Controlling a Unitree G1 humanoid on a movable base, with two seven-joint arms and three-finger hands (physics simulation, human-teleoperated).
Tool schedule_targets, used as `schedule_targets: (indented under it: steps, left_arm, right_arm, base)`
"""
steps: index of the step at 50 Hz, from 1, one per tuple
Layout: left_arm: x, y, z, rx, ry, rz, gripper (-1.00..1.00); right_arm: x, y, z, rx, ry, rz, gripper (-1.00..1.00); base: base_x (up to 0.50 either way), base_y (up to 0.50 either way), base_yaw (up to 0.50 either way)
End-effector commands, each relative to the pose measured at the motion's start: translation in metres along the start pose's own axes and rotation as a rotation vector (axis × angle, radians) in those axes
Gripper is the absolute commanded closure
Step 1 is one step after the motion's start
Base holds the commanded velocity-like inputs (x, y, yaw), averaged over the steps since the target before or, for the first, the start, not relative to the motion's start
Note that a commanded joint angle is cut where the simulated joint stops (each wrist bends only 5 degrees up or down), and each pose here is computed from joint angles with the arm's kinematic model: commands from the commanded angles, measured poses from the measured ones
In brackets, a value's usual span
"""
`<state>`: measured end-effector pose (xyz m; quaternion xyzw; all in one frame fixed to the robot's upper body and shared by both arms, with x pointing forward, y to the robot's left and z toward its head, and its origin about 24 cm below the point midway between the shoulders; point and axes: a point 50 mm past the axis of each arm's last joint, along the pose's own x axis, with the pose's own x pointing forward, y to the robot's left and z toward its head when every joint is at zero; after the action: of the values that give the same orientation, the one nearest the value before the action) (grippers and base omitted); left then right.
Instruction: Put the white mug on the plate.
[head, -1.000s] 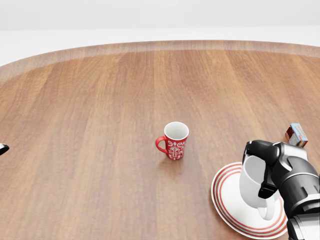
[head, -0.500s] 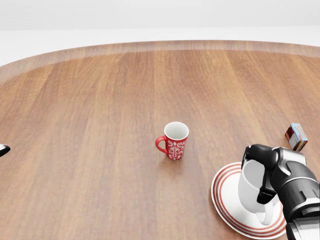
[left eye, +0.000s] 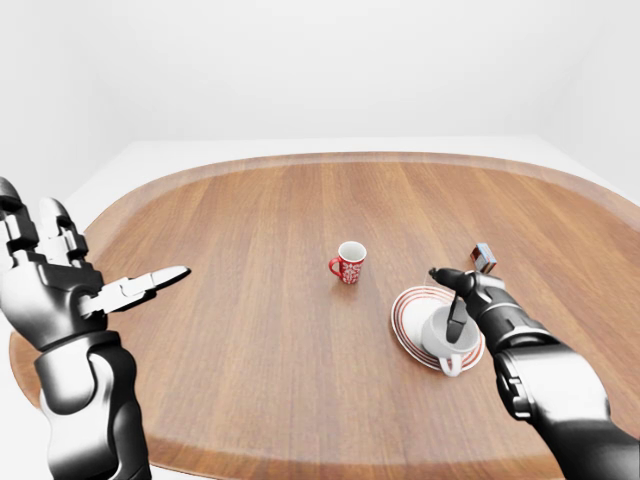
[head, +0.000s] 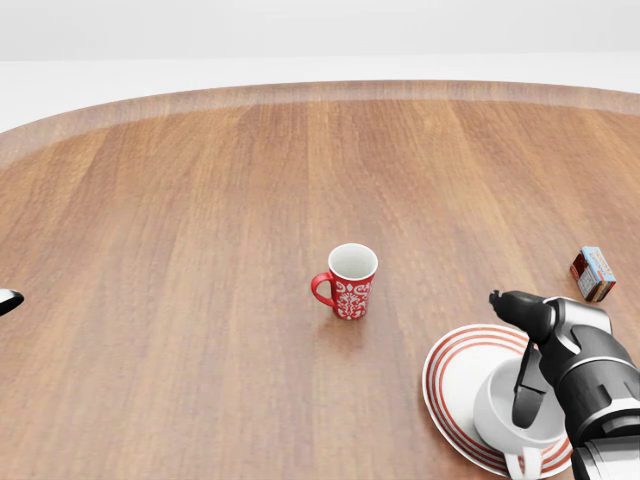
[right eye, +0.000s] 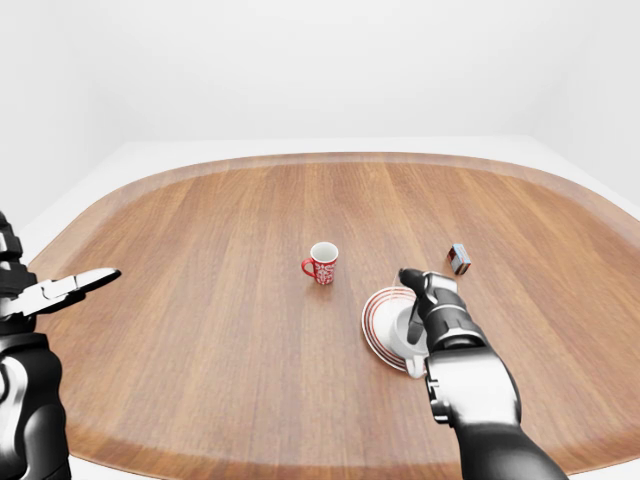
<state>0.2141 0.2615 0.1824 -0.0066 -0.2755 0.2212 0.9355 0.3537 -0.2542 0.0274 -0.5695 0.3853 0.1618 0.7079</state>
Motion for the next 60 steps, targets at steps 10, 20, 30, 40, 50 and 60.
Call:
schedule_targets:
  steps: [10,20,30,40,50,60]
  left_arm:
    - [0.0,-0.001,0.001,0.0,-0.003,-0.001,-1.0]
    - [-0.001,-0.001,-0.001,0.002,0.003,-0.002,-1.0]
    - [-0.001,-0.001,-0.001,0.003,0.007,-0.003,-1.0]
    - [-0.001,0.0,-0.002,0.004,0.009,-0.002,-1.0]
    - [-0.001,0.0,0.0,0.001,0.003,0.0,-1.0]
    - [0.0,0.0,0.0,0.001,0.001,-0.002,-1.0]
  right_arm:
    - [0.0,0.001,0.0,0.004,-0.001,0.008,-1.0]
    - [-0.017,-0.044,0.02,0.039,-0.075,-0.052,-1.0]
    - [-0.046,-0.096,0.04,0.014,-0.13,-0.167,-1.0]
    - [-0.124,-0.188,0.08,0.053,-0.273,-0.605,-1.0]
    - [-0.202,-0.244,0.09,0.222,-0.407,-1.11,-1.0]
    - [-0.267,-0.269,0.092,0.31,-0.652,-1.42,-1.0]
  base:
    - [0.0,0.0,0.0]
    - [0.0,0.0,0.0]
    - [0.0,0.0,0.0]
    - [0.0,0.0,0.0]
    - [0.0,0.0,0.0]
    - [0.0,0.0,0.0]
